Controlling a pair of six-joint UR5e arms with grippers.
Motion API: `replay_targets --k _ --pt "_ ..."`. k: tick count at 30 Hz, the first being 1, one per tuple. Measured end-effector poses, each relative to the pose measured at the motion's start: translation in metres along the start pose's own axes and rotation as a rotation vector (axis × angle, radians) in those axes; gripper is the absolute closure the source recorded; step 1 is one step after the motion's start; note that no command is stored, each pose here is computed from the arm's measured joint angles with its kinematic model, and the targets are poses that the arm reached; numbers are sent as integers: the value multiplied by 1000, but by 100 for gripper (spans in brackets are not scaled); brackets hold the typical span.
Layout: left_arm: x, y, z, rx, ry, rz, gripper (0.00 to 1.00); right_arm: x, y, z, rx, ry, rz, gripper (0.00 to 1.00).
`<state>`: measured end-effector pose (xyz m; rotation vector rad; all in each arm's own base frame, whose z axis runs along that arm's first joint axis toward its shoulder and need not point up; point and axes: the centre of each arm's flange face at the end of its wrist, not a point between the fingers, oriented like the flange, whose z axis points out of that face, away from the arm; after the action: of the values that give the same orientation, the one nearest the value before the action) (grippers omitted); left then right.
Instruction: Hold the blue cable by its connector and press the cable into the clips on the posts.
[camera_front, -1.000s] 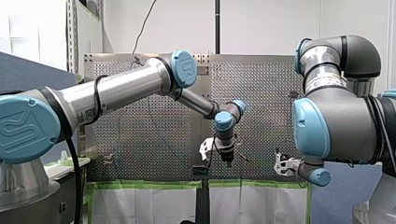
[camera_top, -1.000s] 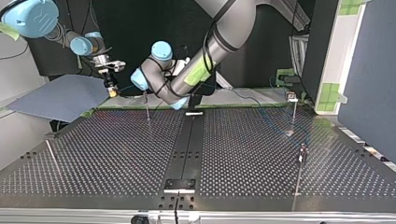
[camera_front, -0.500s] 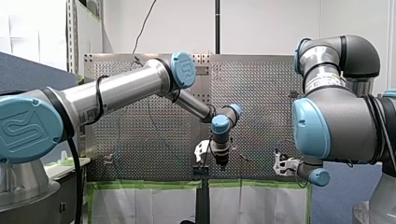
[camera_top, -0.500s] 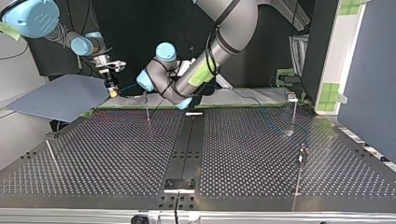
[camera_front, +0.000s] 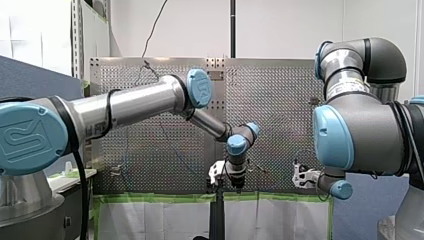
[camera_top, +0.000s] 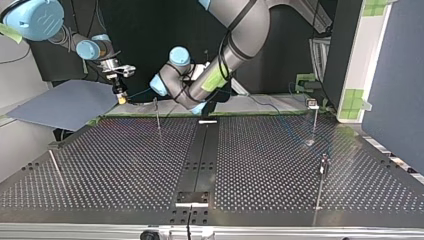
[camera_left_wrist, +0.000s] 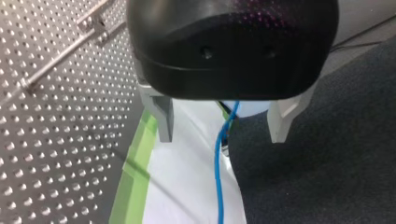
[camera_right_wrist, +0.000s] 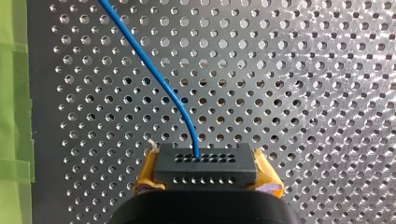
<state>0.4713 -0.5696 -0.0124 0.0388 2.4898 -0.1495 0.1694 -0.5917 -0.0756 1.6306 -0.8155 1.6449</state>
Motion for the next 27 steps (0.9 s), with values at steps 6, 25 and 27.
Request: replay_targets --k 6,25,27 --pt "3 5 30 6 -25 -21 0 0 0 0 0 0 -1 98" --pt "18 20 66 -1 -62 -45 0 0 -2 1 3 -1 -2 98" --pt "18 20 66 1 -65 -45 0 0 -2 1 3 -1 -2 98"
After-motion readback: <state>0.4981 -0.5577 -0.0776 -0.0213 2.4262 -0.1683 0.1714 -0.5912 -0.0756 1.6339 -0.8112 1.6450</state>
